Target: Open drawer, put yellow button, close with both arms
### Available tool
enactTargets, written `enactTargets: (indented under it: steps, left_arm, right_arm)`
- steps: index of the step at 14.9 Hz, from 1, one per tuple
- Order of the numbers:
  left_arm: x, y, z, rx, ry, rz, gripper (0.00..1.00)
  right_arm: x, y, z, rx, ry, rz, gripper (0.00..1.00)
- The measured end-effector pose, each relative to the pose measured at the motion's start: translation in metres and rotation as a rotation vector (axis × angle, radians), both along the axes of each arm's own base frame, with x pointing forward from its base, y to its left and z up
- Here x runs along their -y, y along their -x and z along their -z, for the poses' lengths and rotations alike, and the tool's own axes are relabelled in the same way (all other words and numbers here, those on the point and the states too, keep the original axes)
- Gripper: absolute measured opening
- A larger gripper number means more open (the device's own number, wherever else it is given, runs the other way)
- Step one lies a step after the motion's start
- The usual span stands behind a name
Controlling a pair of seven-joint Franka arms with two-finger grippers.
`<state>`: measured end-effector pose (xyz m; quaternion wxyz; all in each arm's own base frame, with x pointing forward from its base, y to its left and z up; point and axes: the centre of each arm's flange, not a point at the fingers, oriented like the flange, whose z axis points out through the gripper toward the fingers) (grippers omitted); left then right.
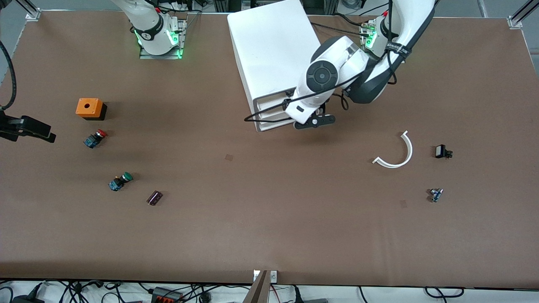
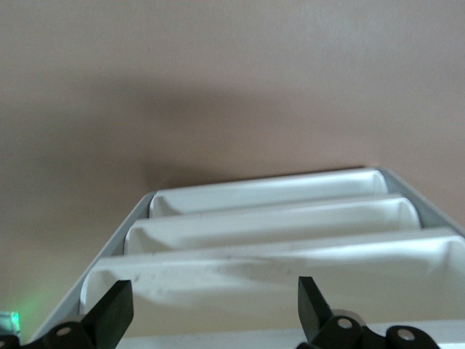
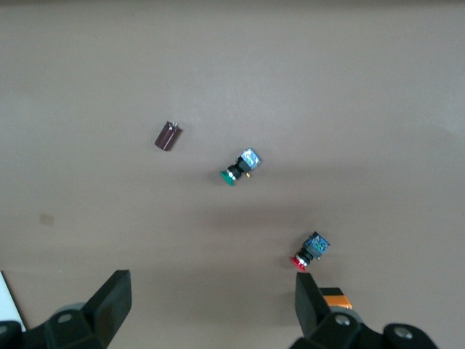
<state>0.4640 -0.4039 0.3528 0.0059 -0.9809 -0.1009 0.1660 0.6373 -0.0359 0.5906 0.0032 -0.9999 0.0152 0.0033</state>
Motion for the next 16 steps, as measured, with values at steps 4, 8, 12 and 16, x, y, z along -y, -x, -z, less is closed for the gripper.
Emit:
enactTargets:
  steps: [4,8,12,16]
  left_arm:
    - [0.001,0.007,0.001,-0.024,-0.018,0.014,1.0]
    - [0.002,0.008,-0.001,-0.021,-0.019,0.017,1.0]
    - [-0.014,-0.019,-0.027,0.023,0.011,-0.031,1.0]
    - [-0.074,-0.073,-0.071,0.072,0.029,-0.054,1.0]
  right_arm:
    - [0.002,0.006,-0.002,-0.005,0.002,0.003,1.0]
    - [-0.003,0.012,-0.005,-0.007,0.006,-0.005,1.0]
    - [-0.013,0.029,-0.004,-0.026,0.042,-0.027,1.0]
    - [-0.01,0.053,0.01,-0.031,0.039,-0.023,1.0]
